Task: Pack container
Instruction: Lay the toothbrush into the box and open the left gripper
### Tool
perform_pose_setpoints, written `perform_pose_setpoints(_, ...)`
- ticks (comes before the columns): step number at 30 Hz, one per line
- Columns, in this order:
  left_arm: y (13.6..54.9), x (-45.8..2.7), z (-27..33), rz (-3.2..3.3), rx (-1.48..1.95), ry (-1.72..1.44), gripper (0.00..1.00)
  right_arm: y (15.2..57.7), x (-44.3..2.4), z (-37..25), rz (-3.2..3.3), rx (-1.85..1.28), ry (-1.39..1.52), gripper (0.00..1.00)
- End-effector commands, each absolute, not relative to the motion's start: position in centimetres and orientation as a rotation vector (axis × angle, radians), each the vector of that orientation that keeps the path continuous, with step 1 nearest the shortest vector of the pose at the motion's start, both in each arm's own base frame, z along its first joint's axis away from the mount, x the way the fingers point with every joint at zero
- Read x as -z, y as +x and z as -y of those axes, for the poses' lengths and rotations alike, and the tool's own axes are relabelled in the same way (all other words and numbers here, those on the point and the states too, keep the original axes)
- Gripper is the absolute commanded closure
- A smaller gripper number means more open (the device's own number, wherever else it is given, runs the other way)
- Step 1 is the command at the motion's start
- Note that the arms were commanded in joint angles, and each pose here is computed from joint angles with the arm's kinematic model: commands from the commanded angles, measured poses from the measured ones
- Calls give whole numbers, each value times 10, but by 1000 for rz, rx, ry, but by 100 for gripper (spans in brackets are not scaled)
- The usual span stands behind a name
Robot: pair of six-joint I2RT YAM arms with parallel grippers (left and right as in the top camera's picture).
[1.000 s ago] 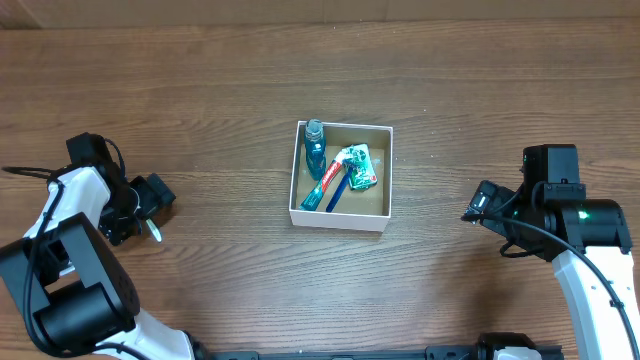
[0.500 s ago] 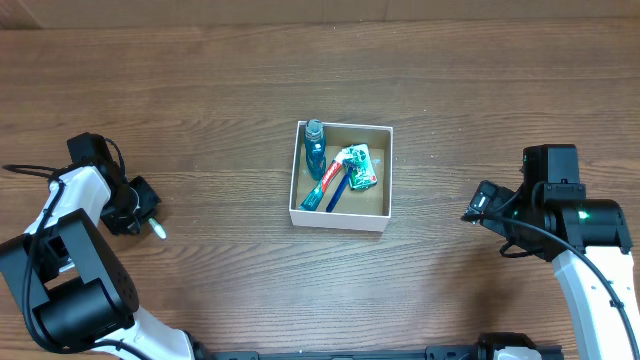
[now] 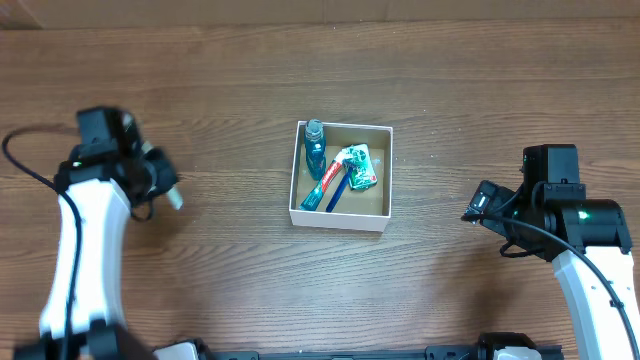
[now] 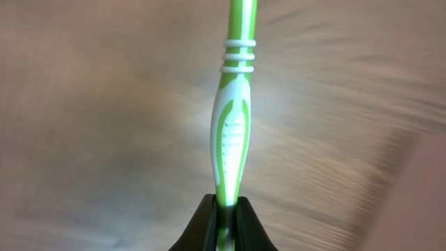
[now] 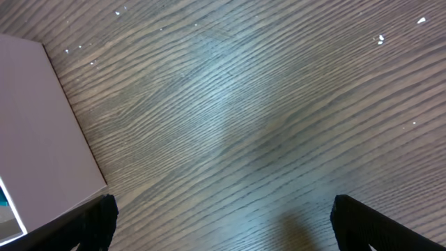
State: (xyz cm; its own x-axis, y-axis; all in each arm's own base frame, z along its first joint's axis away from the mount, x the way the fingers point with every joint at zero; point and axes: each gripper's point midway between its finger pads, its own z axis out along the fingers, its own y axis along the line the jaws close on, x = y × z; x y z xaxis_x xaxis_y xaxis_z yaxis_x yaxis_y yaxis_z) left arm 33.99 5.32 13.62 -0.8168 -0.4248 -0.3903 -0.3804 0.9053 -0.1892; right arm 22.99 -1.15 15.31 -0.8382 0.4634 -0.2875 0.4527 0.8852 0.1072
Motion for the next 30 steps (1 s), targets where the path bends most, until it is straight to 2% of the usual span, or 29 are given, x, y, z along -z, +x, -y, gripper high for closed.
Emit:
perform_pose_setpoints(1,352,-223,40,-2454,223,7,96,231,-157,13,-2729,-46,684,0)
perform_pose_setpoints(5,333,-254,149,-2275,247,668,96,231,-157,13,-2729,-46,684,0)
perform_pose_setpoints(10,292,-234,240,-2028,221,1308,96,231,-157,13,-2729,-46,684,0)
perform_pose_setpoints(14,298,-190,253,-2105,216,1409,96,231,-156,13,-2730,-46,684,0)
perform_pose_setpoints(20,312,-128,242,-2287,170,1450,96,231,-156,13,-2730,-46,684,0)
perform_pose_setpoints(30,323,-105,221,-2407,127,1384,95,231,-156,13,-2730,-46,684,0)
